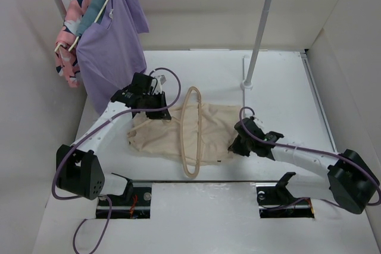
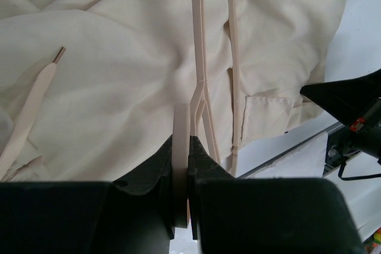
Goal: Place the trousers on the hanger
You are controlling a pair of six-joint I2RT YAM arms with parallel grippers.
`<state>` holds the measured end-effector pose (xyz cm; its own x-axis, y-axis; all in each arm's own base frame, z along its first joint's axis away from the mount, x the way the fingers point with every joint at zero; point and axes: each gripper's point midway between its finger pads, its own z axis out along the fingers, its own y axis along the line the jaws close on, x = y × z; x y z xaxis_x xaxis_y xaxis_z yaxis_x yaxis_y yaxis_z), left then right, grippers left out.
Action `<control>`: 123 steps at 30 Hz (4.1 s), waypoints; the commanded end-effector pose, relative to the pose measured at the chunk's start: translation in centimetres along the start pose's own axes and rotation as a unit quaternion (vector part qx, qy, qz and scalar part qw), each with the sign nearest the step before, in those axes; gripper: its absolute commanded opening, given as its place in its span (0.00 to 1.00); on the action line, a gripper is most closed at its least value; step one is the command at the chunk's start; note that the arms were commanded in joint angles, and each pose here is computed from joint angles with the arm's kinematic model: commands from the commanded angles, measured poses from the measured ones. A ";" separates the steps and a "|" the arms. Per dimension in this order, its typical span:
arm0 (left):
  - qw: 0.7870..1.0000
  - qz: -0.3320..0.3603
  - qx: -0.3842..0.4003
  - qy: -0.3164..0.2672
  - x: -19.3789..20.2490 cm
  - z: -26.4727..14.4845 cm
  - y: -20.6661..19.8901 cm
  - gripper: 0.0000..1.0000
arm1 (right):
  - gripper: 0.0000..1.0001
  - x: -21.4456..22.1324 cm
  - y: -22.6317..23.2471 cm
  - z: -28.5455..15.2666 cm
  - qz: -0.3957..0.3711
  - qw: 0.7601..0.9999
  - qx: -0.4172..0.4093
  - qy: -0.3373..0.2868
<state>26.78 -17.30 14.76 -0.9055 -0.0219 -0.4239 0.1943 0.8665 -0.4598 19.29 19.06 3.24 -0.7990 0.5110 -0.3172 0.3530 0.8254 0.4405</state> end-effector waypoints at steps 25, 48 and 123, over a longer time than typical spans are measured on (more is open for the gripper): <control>0.999 0.009 -0.038 -0.034 -0.8 -0.7 1.9 0.00 | 0.00 0.3 21.3 -1.8 -0.235 0.948 -0.212 -0.029; 0.999 0.011 -0.015 -0.031 -0.8 -0.7 1.3 0.00 | 0.00 7.9 19.7 8.1 -0.270 0.930 -0.223 0.110; 0.998 0.061 0.020 -0.004 -3.7 -0.6 -4.6 0.00 | 0.67 0.0 25.7 -4.9 -0.229 0.914 -0.335 -0.017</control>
<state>29.63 -20.53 17.86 -0.8741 0.0825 -0.4787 0.3136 0.8484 -0.4264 26.38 37.15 16.82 -0.7811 0.1233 -0.6122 -0.4090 0.6397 0.6507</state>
